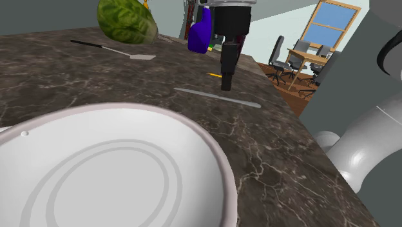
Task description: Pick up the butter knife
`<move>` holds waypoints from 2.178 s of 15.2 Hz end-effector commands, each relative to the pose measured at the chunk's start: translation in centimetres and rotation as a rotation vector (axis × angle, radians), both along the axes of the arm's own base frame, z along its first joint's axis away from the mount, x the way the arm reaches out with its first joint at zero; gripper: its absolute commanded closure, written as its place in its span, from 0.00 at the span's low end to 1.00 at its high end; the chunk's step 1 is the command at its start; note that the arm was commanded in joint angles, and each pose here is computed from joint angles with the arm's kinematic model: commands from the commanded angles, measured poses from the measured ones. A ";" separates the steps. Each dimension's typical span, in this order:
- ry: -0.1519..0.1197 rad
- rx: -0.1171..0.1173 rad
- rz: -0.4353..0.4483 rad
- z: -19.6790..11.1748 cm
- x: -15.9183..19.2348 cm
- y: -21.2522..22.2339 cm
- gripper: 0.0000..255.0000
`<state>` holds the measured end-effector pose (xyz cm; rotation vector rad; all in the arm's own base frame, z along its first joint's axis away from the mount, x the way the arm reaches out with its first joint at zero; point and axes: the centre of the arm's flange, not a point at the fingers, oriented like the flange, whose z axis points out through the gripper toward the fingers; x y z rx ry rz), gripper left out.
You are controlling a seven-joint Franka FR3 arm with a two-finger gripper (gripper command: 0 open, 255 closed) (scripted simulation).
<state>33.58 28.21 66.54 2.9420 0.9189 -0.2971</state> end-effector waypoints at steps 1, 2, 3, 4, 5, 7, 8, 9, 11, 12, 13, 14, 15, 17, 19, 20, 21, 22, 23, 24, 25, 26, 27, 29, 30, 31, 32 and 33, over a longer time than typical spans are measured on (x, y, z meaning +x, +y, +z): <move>0.004 -0.001 0.005 -0.9 0.0 0.4 0.00; 0.004 -0.001 0.005 -1.5 0.0 0.4 0.00; 0.004 -0.001 0.005 -2.0 0.0 0.4 0.00; 0.004 -0.001 0.005 -2.5 0.0 0.4 0.00; 0.004 -0.001 0.005 -3.1 0.0 0.4 0.00; 0.004 -0.001 0.005 -3.4 0.0 0.4 0.00; 0.004 -0.001 0.005 -3.4 0.0 0.3 1.00; 0.004 -0.001 0.005 -3.3 0.0 0.3 1.00; 0.004 0.000 0.005 -3.3 0.1 0.3 1.00; 0.004 0.000 0.005 -3.2 0.0 0.2 1.00; 0.004 0.000 0.005 -3.2 0.0 0.1 1.00; 0.004 0.000 0.005 -3.2 0.1 0.2 1.00; 0.004 0.000 0.005 -3.3 0.0 0.3 1.00; 0.004 -0.001 0.005 -3.4 0.0 0.4 1.00; 0.004 -0.001 0.005 -2.3 0.0 0.4 1.00; 0.004 -0.001 0.005 -1.8 0.0 0.4 1.00; 0.004 -0.001 0.005 -1.2 0.0 0.4 1.00; 0.004 -0.001 0.005 -0.7 0.0 0.4 1.00; 0.004 -0.001 0.005 -0.2 0.0 0.4 1.00; 0.004 -0.001 0.005 0.3 0.0 0.4 1.00; 0.004 -0.001 0.005 0.9 0.0 0.4 1.00; 0.004 -0.001 0.005 1.4 0.0 0.4 1.00; 0.004 -0.001 0.005 1.9 0.0 0.4 1.00; 0.004 -0.001 0.005 3.0 0.0 0.4 1.00; 0.004 -0.001 0.005 3.5 0.0 0.4 1.00; 0.004 -0.001 0.005 4.0 0.0 0.4 1.00; 0.004 -0.001 0.005 4.6 0.0 0.4 1.00; 0.004 -0.001 0.005 4.6 0.0 0.4 1.00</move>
